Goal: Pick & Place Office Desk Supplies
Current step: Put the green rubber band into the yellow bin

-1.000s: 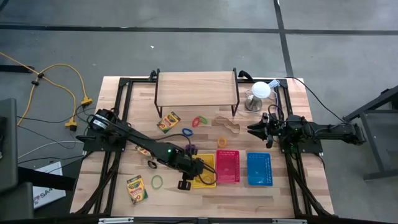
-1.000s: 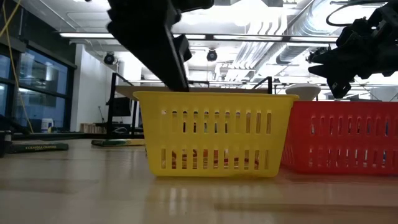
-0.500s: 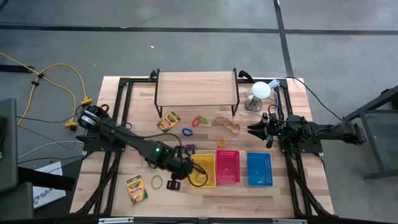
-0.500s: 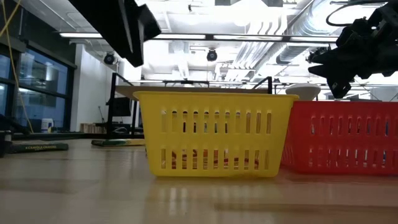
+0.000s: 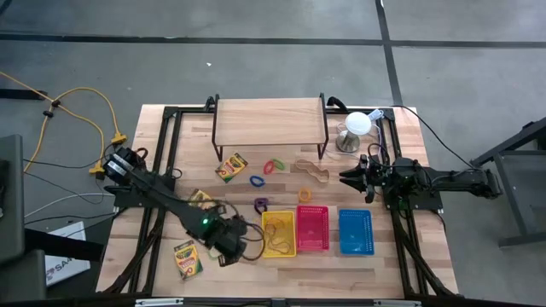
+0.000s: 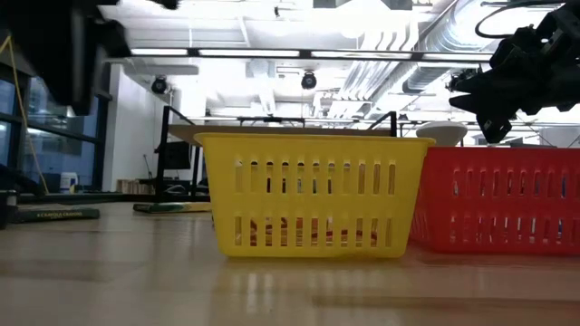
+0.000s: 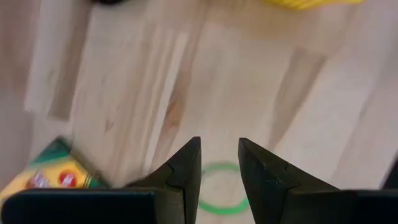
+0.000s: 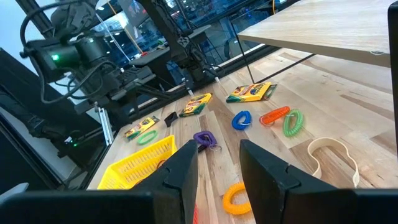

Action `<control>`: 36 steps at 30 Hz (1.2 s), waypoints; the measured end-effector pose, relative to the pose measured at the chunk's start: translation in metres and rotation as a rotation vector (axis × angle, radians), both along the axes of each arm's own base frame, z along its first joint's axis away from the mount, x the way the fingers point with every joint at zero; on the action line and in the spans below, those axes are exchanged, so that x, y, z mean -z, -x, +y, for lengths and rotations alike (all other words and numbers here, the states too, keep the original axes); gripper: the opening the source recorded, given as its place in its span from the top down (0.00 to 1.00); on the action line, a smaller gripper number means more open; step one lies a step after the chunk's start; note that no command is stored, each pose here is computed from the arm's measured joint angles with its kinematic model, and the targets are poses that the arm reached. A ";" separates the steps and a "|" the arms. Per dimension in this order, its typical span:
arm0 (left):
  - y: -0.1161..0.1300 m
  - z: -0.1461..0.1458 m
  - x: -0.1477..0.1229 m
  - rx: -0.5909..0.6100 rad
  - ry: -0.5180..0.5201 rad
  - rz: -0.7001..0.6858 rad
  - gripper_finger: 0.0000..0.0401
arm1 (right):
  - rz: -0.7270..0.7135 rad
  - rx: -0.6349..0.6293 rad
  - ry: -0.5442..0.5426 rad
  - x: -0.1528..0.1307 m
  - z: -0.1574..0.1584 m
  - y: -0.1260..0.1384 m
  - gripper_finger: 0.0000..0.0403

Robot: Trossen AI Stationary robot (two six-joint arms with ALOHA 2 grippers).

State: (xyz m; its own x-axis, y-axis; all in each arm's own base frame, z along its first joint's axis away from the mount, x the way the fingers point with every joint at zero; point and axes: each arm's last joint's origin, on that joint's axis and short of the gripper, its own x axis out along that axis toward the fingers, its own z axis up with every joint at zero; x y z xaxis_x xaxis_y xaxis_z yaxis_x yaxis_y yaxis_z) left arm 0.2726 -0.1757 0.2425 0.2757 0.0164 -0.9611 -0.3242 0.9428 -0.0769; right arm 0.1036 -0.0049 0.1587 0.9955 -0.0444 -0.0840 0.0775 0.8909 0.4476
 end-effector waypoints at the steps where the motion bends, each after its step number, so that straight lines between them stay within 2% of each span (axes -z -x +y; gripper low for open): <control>1: 0.004 -0.003 0.000 -0.012 -0.013 0.009 0.75 | 0.000 0.000 0.000 0.000 0.000 0.000 0.73; 6: 0.021 -0.019 0.001 -0.036 -0.067 0.003 0.75 | 0.000 0.000 0.000 0.000 0.000 0.000 0.73; 9: 0.027 -0.026 0.001 -0.043 -0.062 -0.001 0.75 | 0.000 0.000 0.000 0.000 0.000 0.000 0.73; 16: 0.038 -0.019 0.018 -0.065 -0.084 0.010 0.75 | 0.000 0.000 0.000 0.000 0.000 0.000 0.73; 25: 0.058 -0.003 0.057 -0.054 0.009 -0.024 0.75 | -0.001 0.000 0.000 0.000 0.000 0.000 0.73; 36: 0.067 0.001 0.077 0.009 0.106 -0.022 0.75 | -0.001 0.000 0.000 0.000 0.000 0.000 0.73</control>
State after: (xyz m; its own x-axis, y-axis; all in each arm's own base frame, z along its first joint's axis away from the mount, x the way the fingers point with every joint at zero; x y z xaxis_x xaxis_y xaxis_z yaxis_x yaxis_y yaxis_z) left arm 0.2058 -0.1750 0.1652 0.2966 -0.0878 -0.9509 -0.3127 0.9319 -0.1836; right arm 0.1036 -0.0049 0.1588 0.9955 -0.0448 -0.0834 0.0776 0.8908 0.4476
